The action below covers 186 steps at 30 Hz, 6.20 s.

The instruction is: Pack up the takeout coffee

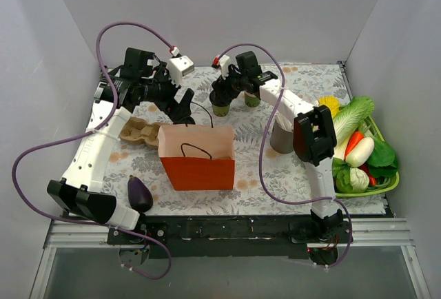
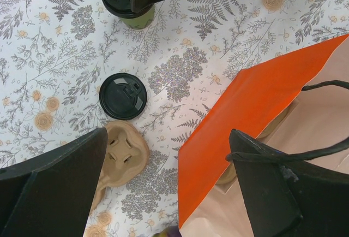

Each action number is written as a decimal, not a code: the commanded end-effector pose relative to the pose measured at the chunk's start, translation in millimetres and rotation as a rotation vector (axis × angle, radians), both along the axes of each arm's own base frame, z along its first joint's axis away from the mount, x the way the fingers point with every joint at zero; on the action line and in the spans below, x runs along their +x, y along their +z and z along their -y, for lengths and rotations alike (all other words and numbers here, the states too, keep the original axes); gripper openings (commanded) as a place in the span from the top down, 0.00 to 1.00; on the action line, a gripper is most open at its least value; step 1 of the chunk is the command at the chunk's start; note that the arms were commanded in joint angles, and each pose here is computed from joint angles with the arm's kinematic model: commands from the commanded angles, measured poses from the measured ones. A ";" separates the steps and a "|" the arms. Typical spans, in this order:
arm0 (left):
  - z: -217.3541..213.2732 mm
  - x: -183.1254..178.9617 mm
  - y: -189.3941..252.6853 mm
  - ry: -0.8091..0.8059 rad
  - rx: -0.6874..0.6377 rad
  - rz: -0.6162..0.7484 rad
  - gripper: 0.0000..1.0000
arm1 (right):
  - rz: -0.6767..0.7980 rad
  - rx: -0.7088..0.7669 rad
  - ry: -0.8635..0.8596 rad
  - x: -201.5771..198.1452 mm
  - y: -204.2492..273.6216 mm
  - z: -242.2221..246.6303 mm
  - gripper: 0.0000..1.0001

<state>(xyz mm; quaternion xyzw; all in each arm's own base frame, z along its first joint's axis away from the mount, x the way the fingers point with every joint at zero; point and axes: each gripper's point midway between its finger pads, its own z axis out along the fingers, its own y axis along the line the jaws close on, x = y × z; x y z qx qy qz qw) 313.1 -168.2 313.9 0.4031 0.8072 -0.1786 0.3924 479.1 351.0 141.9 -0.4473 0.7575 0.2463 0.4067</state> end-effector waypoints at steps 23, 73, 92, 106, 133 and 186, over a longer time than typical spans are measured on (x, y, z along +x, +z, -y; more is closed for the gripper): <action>-4.8 41.7 48.9 0.125 -0.061 0.268 0.04 | 0.050 -0.100 0.138 -137.5 83.4 95.3 0.32; 1.7 19.5 16.7 0.082 -0.118 0.234 0.04 | -0.161 -0.348 0.724 -295.3 18.2 172.5 0.02; 1.9 20.6 9.2 0.085 -0.114 0.220 0.04 | -0.113 -0.401 0.754 -288.1 6.4 166.0 0.02; 3.3 22.7 3.6 0.083 -0.112 0.208 0.03 | -0.148 -0.445 0.783 -293.3 -0.6 173.5 0.02; 11.5 24.0 39.4 0.073 -0.182 0.246 0.04 | -0.039 -0.533 0.777 -285.0 -11.2 176.0 0.35; -92.4 -2.9 -41.8 -0.109 0.447 0.343 0.19 | 0.052 -0.211 0.540 -262.7 76.7 117.8 0.99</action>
